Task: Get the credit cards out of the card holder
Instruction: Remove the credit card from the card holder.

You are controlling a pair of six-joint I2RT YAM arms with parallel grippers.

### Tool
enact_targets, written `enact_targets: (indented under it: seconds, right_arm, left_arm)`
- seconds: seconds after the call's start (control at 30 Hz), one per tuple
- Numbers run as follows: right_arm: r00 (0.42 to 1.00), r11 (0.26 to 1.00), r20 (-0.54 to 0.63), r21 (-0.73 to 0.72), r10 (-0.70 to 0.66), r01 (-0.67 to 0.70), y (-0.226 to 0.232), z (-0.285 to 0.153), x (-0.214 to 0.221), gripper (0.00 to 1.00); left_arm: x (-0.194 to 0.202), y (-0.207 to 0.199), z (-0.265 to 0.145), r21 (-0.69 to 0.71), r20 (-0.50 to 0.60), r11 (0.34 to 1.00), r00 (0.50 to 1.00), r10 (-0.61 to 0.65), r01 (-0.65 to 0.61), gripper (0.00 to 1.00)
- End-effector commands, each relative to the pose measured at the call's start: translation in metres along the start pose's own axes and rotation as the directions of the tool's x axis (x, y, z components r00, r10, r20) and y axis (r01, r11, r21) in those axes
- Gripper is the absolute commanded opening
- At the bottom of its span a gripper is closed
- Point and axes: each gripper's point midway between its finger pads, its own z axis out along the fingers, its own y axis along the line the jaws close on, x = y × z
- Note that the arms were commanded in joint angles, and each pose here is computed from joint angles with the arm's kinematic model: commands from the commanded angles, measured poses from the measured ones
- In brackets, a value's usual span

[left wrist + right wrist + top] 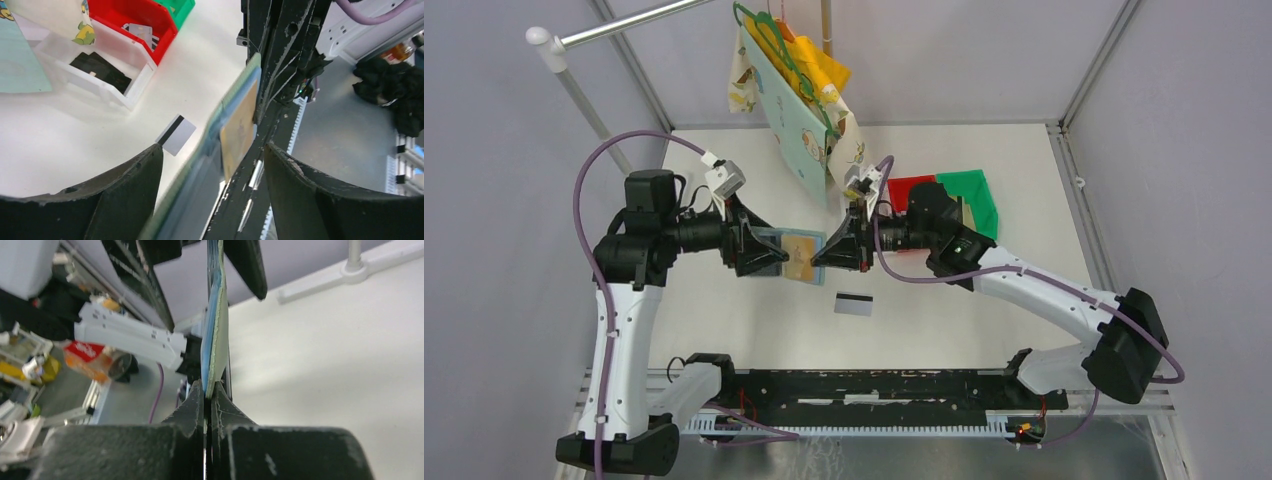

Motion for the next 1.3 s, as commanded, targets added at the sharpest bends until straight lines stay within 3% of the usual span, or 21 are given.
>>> enact_targets:
  seconds: [0.0, 0.37, 0.57, 0.63, 0.73, 0.83, 0.87, 0.9, 0.97, 1.07, 1.17, 1.27]
  right_arm:
    - [0.97, 0.992, -0.221, -0.097, -0.102, 0.082, 0.013, -0.009, 0.037, 0.0]
    - [0.941, 0.973, -0.302, -0.209, -0.155, 0.093, 0.03, 0.003, 0.042, 0.0]
    - [0.933, 0.966, -0.31, -0.234, -0.183, 0.112, 0.031, 0.011, 0.034, 0.0]
    - [0.931, 0.963, -0.31, -0.243, -0.194, 0.119, 0.031, 0.015, 0.029, 0.0]
    - [0.928, 0.958, -0.306, -0.253, -0.211, 0.135, 0.033, 0.018, 0.024, 0.0]
    - [0.929, 0.959, -0.296, -0.238, -0.223, 0.154, 0.032, 0.018, 0.02, 0.14]
    - [0.93, 0.96, -0.289, -0.225, -0.228, 0.165, 0.031, 0.017, 0.017, 0.19]
    - [0.932, 0.963, -0.278, -0.205, -0.23, 0.177, 0.028, 0.017, 0.014, 0.27]
    - [0.944, 0.968, -0.227, -0.133, -0.24, 0.215, 0.019, 0.013, 0.003, 0.54]
    - [0.965, 0.967, -0.052, -0.028, -0.256, 0.255, 0.015, -0.003, -0.018, 0.8]
    - [0.956, 0.966, 0.138, 0.032, -0.259, 0.257, 0.019, -0.023, -0.035, 0.96]
    - [0.948, 0.976, 0.233, 0.061, -0.216, 0.208, 0.016, -0.033, -0.034, 0.98]
  left_arm:
    - [-0.002, -0.001, -0.002, 0.033, 0.0, 0.982, 0.983, 0.185, -0.185, 0.76]
    - [0.052, -0.033, 0.016, 0.296, -0.152, 0.954, 0.983, 0.101, -0.052, 0.66]
    - [0.077, -0.053, 0.02, 0.38, -0.247, 0.924, 0.958, 0.145, -0.042, 0.63]
    - [0.082, -0.054, 0.021, 0.389, -0.263, 0.92, 0.951, 0.162, -0.049, 0.55]
    - [0.083, -0.051, 0.023, 0.384, -0.273, 0.922, 0.948, 0.162, -0.047, 0.3]
    - [0.079, -0.05, 0.023, 0.378, -0.264, 0.924, 0.949, 0.174, -0.064, 0.06]
    - [0.076, -0.049, 0.024, 0.371, -0.258, 0.926, 0.949, 0.18, -0.075, 0.02]
    - [0.073, -0.048, 0.025, 0.36, -0.252, 0.929, 0.95, 0.183, -0.084, 0.02]
    - [0.062, -0.043, 0.027, 0.324, -0.23, 0.94, 0.956, 0.183, -0.102, 0.02]
    - [0.036, -0.035, 0.033, 0.23, -0.184, 0.969, 0.974, 0.135, -0.091, 0.02]
    - [0.004, -0.033, 0.036, 0.163, -0.1, 0.983, 0.99, 0.098, -0.081, 0.02]
    - [-0.034, -0.036, 0.038, 0.137, 0.014, 0.988, 0.998, 0.066, -0.067, 0.02]
